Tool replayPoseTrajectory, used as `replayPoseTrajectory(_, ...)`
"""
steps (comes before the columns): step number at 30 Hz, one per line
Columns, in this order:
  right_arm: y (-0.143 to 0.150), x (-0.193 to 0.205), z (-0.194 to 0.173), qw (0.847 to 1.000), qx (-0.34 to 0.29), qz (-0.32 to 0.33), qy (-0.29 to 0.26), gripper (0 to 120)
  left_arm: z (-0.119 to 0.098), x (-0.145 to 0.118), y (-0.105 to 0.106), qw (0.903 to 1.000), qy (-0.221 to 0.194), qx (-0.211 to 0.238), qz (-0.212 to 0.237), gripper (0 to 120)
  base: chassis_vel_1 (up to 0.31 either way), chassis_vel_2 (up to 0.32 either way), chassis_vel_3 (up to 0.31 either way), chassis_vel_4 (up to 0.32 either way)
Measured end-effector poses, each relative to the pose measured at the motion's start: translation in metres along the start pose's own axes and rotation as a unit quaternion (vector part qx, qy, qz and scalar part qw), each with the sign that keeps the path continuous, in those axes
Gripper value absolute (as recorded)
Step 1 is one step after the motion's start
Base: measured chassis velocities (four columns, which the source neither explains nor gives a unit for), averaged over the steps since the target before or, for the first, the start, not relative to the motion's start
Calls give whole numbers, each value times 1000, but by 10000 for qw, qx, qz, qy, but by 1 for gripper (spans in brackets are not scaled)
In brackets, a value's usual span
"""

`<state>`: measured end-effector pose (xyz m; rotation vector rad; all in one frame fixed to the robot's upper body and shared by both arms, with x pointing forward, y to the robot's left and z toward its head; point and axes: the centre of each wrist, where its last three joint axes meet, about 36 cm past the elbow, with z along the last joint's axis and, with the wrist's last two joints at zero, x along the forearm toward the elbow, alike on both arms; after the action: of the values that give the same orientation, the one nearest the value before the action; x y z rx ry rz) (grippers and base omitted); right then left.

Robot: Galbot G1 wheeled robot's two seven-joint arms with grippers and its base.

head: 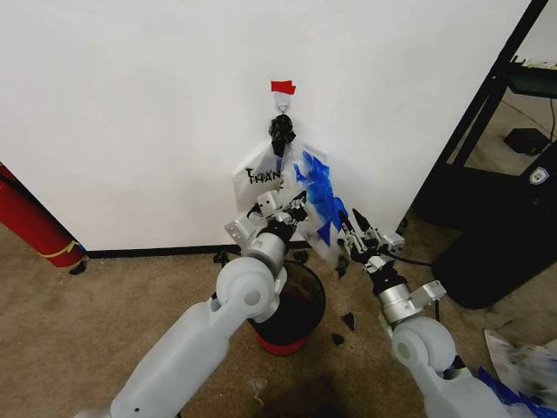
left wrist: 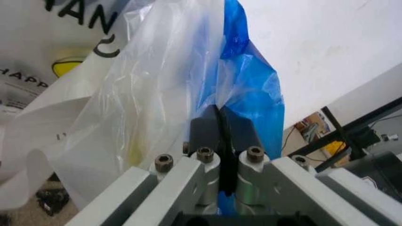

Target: Pick up the garbage bag from the wall and place it over the trash bin.

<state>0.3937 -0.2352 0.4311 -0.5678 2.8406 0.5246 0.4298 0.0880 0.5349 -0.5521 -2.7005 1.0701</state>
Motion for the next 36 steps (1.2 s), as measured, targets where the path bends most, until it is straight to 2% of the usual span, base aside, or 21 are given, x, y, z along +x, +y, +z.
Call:
replayPoseTrajectory(2,-1,-5,-2,10000,-15,12,-20,61,0,0,1,10000,9,3,-1,0,0,0,0,0)
replayPoseTrajectory(4,-6,-17,-5,10000,67,32,-45,69,1,0,1,10000,22,8,1,0,0,0,0,0)
replayPoseTrajectory(6,-13,-28,-4,9992,396,5,11,78,1,-1,1,10000,26,14,2,0,0,0,0,0)
replayPoseTrajectory(9,-25,-35,-1,9922,1217,-202,196,90,1,0,0,10000,26,26,17,0,0,0,0,0)
replayPoseTrajectory(10,-25,-35,-1,9922,1217,-202,196,90,1,0,0,10000,26,26,17,0,0,0,0,0)
replayPoseTrajectory(11,-28,-35,-2,9893,1408,-311,237,95,1,0,0,10000,25,28,20,0,0,0,0,0)
replayPoseTrajectory(14,-34,-29,-3,9806,1849,-533,375,100,0,1,1,10000,11,36,2,0,0,0,0,0)
replayPoseTrajectory(20,-44,-27,4,9722,2210,-564,537,100,0,3,4,10000,15,49,-41,0,0,0,0,0)
replayPoseTrajectory(23,-45,-30,5,9689,2336,-587,566,98,0,3,4,10000,24,58,-43,0,0,0,0,0)
replayPoseTrajectory(26,-47,-39,12,9624,2545,-681,657,90,3,3,3,10000,65,61,-35,0,0,0,0,0)
replayPoseTrajectory(36,-44,-53,29,9544,2750,-781,860,51,3,4,1,9999,70,83,-32,0,0,0,0,0)
